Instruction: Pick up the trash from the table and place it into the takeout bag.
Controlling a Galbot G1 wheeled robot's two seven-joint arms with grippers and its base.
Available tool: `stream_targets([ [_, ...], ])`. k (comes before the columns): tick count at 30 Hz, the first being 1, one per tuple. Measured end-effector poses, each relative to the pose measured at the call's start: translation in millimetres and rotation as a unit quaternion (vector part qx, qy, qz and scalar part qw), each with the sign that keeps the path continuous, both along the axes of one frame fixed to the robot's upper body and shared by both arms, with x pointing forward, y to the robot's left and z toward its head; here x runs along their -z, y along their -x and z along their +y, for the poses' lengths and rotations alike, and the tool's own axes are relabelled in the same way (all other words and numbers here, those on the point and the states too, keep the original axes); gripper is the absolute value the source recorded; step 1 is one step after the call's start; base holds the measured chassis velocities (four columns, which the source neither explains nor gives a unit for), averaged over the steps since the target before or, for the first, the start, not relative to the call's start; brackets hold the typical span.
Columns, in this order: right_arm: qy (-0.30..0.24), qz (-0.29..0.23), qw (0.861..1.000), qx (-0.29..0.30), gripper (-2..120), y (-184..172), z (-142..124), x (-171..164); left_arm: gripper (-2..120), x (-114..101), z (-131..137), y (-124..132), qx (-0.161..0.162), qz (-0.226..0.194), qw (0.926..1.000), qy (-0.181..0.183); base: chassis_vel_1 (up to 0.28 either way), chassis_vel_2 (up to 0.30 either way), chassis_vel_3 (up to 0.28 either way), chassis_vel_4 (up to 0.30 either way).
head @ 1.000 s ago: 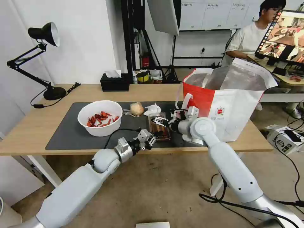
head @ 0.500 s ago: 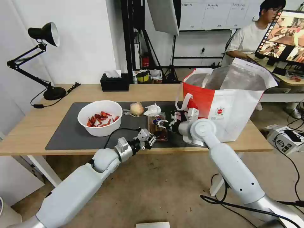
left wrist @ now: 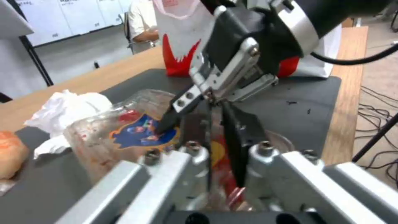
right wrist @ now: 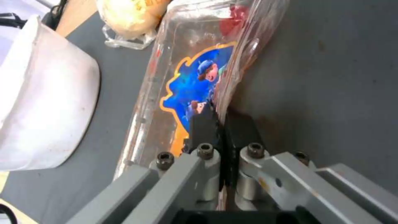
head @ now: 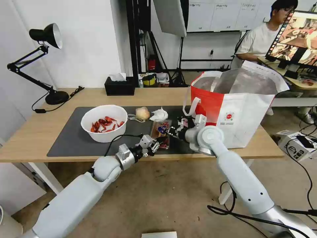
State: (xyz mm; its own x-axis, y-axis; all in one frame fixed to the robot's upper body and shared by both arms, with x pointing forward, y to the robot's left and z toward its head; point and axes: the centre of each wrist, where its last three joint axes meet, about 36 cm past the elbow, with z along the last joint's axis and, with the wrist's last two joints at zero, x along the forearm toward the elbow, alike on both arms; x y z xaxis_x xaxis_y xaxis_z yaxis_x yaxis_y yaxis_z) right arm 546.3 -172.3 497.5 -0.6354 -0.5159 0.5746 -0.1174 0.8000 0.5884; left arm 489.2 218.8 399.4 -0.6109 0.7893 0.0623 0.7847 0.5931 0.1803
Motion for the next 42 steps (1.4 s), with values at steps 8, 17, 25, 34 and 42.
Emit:
stream_targets([
  [8, -0.001, 0.000, 1.000, 0.002, 0, 2, -2, 1, 51, -8, 12, 6, -0.012, -0.002, 0.9999, 0.010, 0.000, 0.000, 0.000, 0.000],
  [17, -0.011, -0.009, 1.000, 0.001, 0, 3, -6, -4, 79, -17, 45, 23, -0.041, -0.005, 0.9991, 0.013, 0.000, 0.000, 0.000, 0.000],
  [25, -0.030, -0.036, 0.999, -0.006, 0, 6, -13, -15, 100, -22, 77, 53, -0.067, -0.007, 0.9976, 0.016, 0.000, 0.000, 0.000, 0.000],
  [34, -0.051, -0.080, 0.995, -0.016, 0, 12, -19, -33, 100, -21, 100, 84, -0.100, -0.008, 0.9946, 0.025, 0.000, 0.000, 0.000, 0.000],
  [42, -0.104, -0.161, 0.981, -0.027, 0, 23, -30, -67, 100, -20, 119, 107, -0.131, -0.010, 0.9908, 0.030, 0.000, 0.000, 0.000, 0.000],
])
